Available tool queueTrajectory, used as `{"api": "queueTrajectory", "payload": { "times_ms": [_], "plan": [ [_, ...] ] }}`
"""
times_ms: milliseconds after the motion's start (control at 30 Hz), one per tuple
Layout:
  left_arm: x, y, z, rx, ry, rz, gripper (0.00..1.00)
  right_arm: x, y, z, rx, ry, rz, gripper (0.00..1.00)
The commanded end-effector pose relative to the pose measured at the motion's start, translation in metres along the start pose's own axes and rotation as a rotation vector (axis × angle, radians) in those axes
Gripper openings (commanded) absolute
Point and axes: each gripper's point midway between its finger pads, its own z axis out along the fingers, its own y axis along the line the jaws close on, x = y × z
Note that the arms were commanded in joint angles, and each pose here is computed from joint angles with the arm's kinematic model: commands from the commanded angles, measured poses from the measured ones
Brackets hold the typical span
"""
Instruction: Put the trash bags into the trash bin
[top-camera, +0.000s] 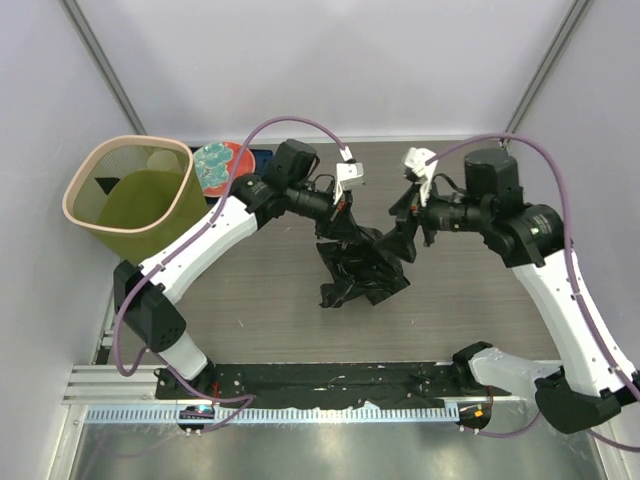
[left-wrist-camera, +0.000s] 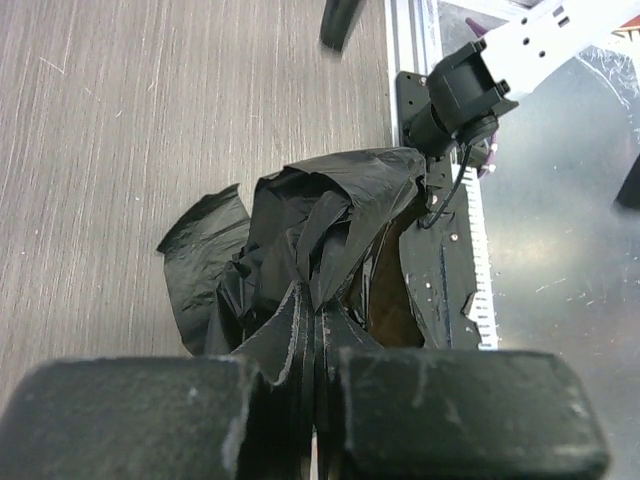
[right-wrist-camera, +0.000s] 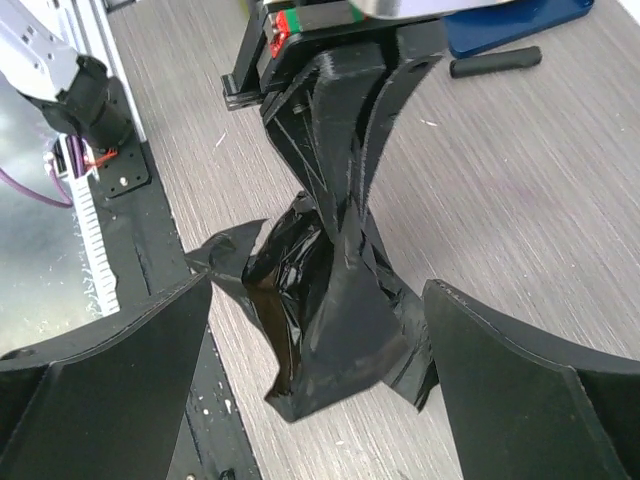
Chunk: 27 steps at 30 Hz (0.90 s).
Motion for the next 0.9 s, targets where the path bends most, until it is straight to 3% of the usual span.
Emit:
{"api": "queueTrajectory", "payload": {
  "times_ms": [0,167,267,300,367,433,467,500,567,633,667,733,867],
  "plan": [
    [-0.023,-0.007,-0.004,0.001,-0.032,-0.025,0.00,0.007,-0.008,0.031,0.039,0.045,-0.045,0.93],
    [-0.029,-0.019,-0.006,0.053,-0.053,-0.058,0.00,0.031,-0.021,0.054,0.113,0.101,-0.098,0.92],
    [-0.030,-0.024,-0.011,0.080,-0.057,-0.083,0.00,0.042,-0.030,0.055,0.161,0.127,-0.127,0.58],
    [-0.028,-0.023,-0.013,0.086,-0.056,-0.094,0.00,0.040,-0.033,0.051,0.191,0.124,-0.134,0.24],
    [-0.026,-0.013,-0.025,0.078,-0.072,-0.130,0.00,0.037,-0.030,0.043,0.197,0.112,-0.140,0.01],
    [-0.025,0.007,-0.043,0.023,-0.103,-0.182,0.02,0.029,-0.017,0.034,0.165,0.065,-0.138,0.01],
    [-0.023,0.014,-0.048,0.005,-0.131,-0.162,0.23,0.027,-0.012,0.033,0.155,0.049,-0.113,0.01],
    [-0.022,0.022,-0.057,-0.020,-0.159,-0.198,0.38,0.024,-0.009,0.032,0.146,0.033,-0.098,0.01],
    [-0.023,0.019,-0.064,-0.060,-0.221,-0.094,0.59,0.017,0.000,0.030,0.115,-0.001,-0.054,0.01],
    [-0.025,0.016,-0.068,-0.093,-0.272,-0.057,0.72,0.009,0.006,0.031,0.088,-0.041,-0.035,0.01],
    [-0.027,0.012,-0.070,-0.099,-0.318,-0.001,0.90,0.005,0.009,0.030,0.077,-0.054,-0.013,0.01],
    [-0.028,0.004,-0.067,-0.085,-0.335,0.037,0.99,-0.002,0.012,0.029,0.058,-0.077,-0.004,0.01],
    [-0.038,-0.001,-0.059,-0.108,-0.377,0.133,1.00,-0.009,0.020,0.030,0.011,-0.097,0.017,0.01]
  ]
}}
